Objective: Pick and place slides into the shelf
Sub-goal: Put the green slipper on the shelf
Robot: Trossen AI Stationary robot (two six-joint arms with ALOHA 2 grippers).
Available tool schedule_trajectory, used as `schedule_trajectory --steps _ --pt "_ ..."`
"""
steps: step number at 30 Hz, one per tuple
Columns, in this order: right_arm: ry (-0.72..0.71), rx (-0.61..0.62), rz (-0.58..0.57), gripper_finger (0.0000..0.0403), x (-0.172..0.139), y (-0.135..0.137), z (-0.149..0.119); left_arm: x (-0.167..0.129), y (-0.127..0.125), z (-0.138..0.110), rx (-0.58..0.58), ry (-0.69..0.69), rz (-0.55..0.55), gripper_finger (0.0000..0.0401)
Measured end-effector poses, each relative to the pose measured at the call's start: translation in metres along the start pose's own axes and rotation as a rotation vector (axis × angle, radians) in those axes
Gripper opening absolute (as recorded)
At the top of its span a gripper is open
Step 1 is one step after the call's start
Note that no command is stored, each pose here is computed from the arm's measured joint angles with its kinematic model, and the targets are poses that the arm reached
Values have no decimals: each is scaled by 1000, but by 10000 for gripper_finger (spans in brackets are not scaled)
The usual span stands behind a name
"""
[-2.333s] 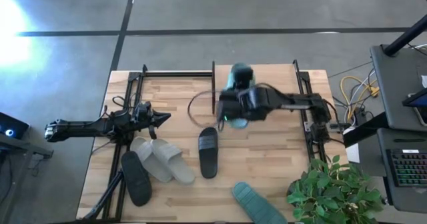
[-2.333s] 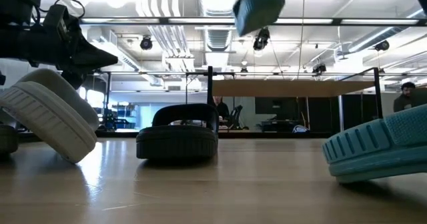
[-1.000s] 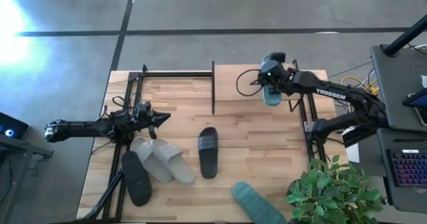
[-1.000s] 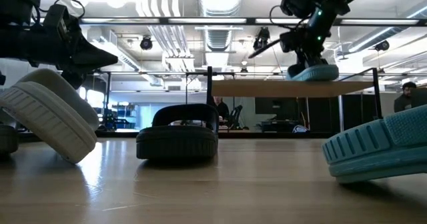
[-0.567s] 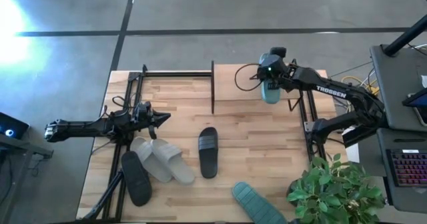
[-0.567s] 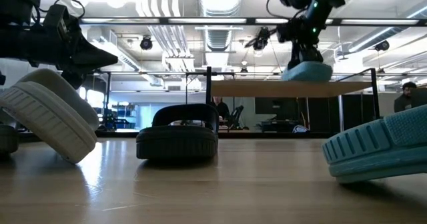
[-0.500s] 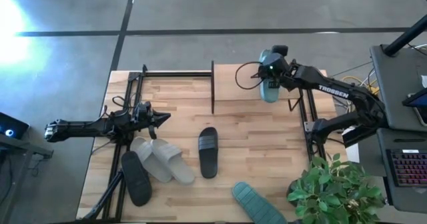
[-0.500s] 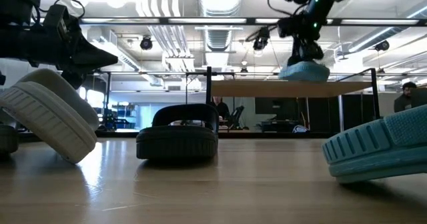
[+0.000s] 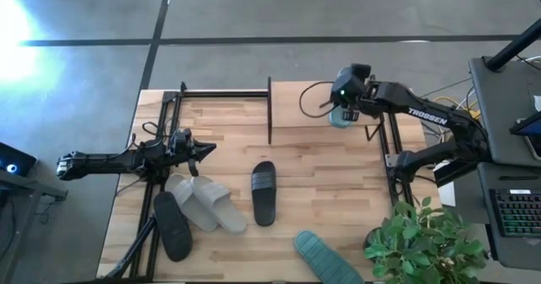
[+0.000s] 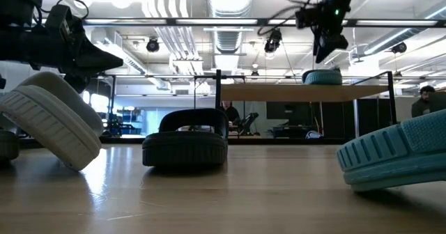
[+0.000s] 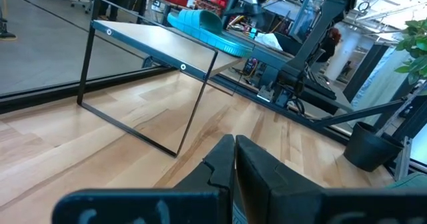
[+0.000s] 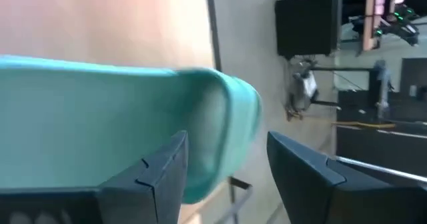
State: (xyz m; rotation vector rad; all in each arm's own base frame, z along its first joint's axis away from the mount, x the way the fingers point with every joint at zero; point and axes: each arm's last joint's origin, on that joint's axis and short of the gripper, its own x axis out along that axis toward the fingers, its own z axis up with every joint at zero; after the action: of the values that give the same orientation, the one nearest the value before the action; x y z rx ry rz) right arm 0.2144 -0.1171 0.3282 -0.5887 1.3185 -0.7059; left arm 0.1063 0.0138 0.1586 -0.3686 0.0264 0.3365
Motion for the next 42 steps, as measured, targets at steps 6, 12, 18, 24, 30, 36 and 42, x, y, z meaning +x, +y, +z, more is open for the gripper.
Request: schedule_trajectory --steps 6,12,18,24,30,36,42 --pt "-27 311 373 193 -54 23 5 0 0 0 0 0 -1 0" --pt "165 614 1071 187 -88 73 13 0 0 0 0 0 0 0" --pt "530 465 1264 187 -98 150 10 0 0 0 0 1 0 0" --pt "590 363 1359 187 -100 216 13 0 0 0 0 0 0 0" --pt "479 480 1542 187 -95 262 35 0 0 0 1 1 0 0" --pt "515 492 1554 188 -83 296 38 0 0 0 0 -1 0 0" --pt "519 463 1538 188 -75 310 38 0 0 0 0 0 0 0"
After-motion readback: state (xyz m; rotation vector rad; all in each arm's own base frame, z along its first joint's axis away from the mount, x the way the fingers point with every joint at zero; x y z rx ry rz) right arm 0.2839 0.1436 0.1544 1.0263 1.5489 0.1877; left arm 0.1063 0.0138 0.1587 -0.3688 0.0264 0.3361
